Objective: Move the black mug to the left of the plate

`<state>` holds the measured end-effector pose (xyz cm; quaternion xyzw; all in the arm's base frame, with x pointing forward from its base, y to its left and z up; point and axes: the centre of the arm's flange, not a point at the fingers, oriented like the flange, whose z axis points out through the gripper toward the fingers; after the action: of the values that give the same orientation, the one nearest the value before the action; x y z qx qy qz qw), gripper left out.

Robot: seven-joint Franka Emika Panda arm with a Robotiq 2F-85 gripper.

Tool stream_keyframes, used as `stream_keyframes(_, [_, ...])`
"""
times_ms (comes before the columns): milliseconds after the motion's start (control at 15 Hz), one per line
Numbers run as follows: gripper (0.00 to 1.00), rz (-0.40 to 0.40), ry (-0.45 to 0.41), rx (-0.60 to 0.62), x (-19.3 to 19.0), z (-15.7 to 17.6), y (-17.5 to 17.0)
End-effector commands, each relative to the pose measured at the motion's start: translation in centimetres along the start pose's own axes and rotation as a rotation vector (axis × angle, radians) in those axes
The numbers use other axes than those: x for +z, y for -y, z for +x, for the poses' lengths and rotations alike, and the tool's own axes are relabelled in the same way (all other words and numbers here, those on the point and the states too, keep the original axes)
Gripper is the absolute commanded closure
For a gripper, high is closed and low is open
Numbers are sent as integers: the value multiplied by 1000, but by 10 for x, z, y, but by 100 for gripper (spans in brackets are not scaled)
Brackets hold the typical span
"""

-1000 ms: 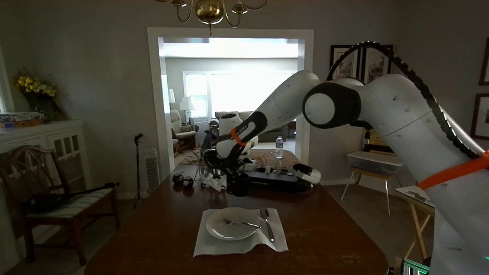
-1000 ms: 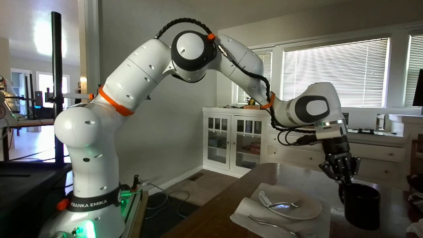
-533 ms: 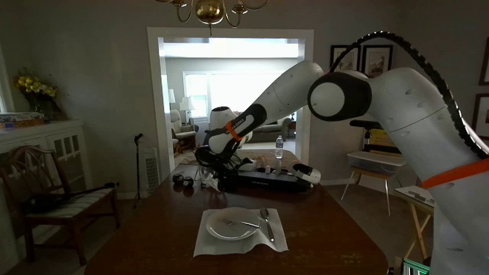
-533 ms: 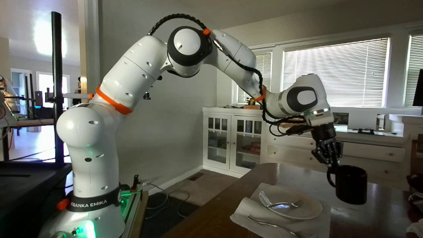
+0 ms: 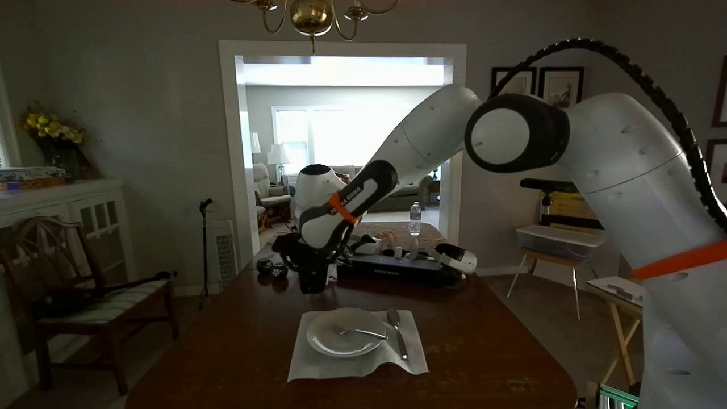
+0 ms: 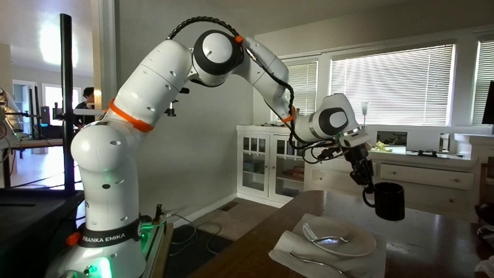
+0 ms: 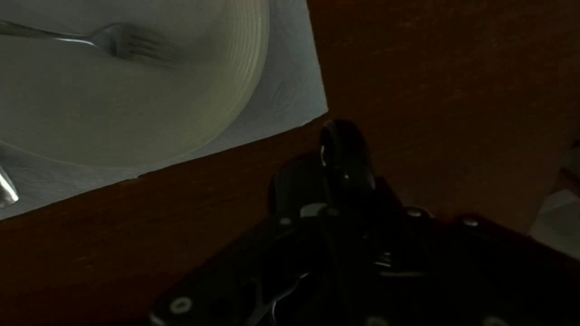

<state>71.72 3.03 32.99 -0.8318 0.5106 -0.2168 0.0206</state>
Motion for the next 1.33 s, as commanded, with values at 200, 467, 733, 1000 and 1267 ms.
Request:
stream_keyframes(200, [95,95,17,-313,-24,-54,-12])
stream_keyframes(467, [80,78,31,-293,-11,-58,-1])
stream_keyframes(733, [80,77,32,-302,-14,-58,-4])
stream_keyframes(1000, [95,176,45,-396,-20,-71,15])
stream_keyframes(1267, [95,260,76,-617,-37,-95,35])
